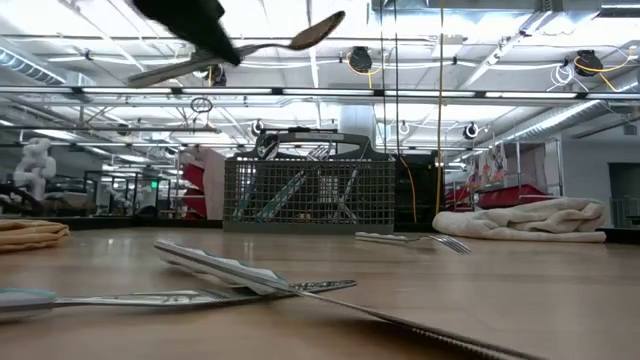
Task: Sort silverware
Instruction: Put the blue spoon into the silverware basket
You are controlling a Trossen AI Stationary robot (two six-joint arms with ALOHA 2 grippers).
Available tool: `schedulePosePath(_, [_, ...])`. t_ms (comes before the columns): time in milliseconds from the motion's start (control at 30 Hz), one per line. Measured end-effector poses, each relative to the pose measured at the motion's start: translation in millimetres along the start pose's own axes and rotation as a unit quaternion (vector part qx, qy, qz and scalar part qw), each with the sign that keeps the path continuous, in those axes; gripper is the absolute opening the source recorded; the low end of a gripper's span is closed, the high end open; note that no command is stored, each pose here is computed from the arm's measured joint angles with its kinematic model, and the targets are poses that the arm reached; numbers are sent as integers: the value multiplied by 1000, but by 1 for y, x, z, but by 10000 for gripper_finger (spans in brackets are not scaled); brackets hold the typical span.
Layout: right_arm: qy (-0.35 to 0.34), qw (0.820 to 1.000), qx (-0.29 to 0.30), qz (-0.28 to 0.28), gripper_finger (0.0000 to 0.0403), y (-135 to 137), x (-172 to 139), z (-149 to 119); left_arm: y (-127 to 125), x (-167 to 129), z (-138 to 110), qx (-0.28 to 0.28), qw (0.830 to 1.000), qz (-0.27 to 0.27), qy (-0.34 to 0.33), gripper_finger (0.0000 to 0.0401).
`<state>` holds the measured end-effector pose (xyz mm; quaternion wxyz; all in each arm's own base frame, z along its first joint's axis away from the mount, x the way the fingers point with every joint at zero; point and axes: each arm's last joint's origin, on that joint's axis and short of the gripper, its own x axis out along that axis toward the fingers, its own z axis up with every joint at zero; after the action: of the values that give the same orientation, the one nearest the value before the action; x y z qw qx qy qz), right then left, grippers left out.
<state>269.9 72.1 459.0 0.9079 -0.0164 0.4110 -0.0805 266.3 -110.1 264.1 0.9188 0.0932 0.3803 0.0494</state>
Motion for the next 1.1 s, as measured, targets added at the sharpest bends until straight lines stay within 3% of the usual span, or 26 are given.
schedulePosePath(133, [-7, 1000, 0, -19, 151, -2, -1, 0, 57, -11, 4, -55, 992, 110, -36, 25])
schedulePosePath(267, [-9, 1000, 0, -25, 151, -2, -1, 0, 110, -19, -4, -109, 963, 234, -80, 25])
schedulePosePath(367, [-11, 999, 1, -34, 151, -2, -1, 0, 143, -28, -13, -148, 930, 304, -146, 25])
schedulePosePath(467, [-13, 999, 1, -35, 151, -2, -1, 1, 168, -34, -29, -189, 884, 358, -235, 25])
schedulePosePath(567, [-19, 999, 4, -45, 151, -3, -1, 2, 184, -33, -48, -192, 846, 374, -328, 25])
schedulePosePath(667, [-25, 999, 6, -46, 151, -3, -1, 3, 195, -27, -68, -196, 820, 383, -378, 25])
schedulePosePath(900, [-33, 998, 15, -44, 151, -3, -1, 4, 212, -8, -90, -198, 798, 413, -392, 25])
schedulePosePath(1100, [-33, 998, 26, -48, 151, -5, 0, 5, 223, 20, -97, -193, 806, 384, -408, 25])
